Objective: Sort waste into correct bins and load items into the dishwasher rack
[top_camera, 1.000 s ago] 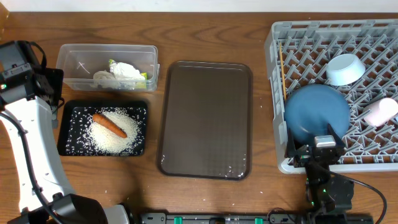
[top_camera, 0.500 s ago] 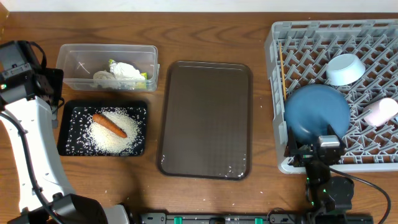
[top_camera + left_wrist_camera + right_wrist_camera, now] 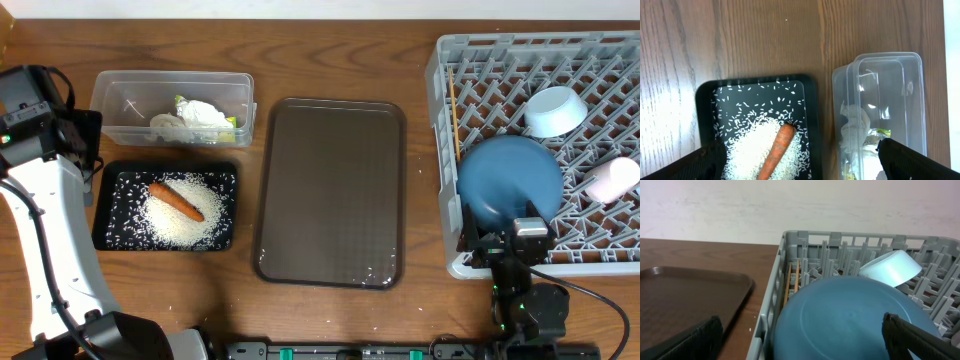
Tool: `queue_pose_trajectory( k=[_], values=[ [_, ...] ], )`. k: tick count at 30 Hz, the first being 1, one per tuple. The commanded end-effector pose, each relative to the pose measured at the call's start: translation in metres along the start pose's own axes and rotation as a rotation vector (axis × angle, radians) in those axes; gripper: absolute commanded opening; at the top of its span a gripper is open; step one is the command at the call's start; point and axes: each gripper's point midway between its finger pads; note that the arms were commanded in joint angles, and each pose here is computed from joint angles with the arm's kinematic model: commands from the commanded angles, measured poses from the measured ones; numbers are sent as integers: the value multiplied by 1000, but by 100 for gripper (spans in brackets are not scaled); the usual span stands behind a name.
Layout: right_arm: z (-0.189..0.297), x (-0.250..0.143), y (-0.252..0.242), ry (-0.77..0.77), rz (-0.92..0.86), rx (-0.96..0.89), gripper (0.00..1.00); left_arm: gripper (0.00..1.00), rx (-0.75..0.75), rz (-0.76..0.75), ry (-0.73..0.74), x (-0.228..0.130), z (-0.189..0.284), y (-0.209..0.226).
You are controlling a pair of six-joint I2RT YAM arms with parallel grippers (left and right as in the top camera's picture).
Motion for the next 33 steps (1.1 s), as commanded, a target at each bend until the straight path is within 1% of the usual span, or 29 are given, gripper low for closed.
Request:
queue_pose_trajectory(
  k=[1,23,27,33],
  values=[
    [0,1,-4,-6,-15,-17,99,99,12,-4,1,1,-2,2],
    [0,0,-4,0,-15,-18,99,99,12,-4,1,1,-2,2],
    [0,0,-4,0,-15,-18,99,99,75,-6,-60,11,-3,13],
    [0,0,-4,0,-15,-18,99,99,72,-4,-67,12,0,13]
  ],
)
Point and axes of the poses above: each gripper's point midway between its finger pads, its own z axis back along the fingers, its own y axis along the line the jaws close on, x = y × z, and after that the axes turned 14 degrees about -z, right-handed
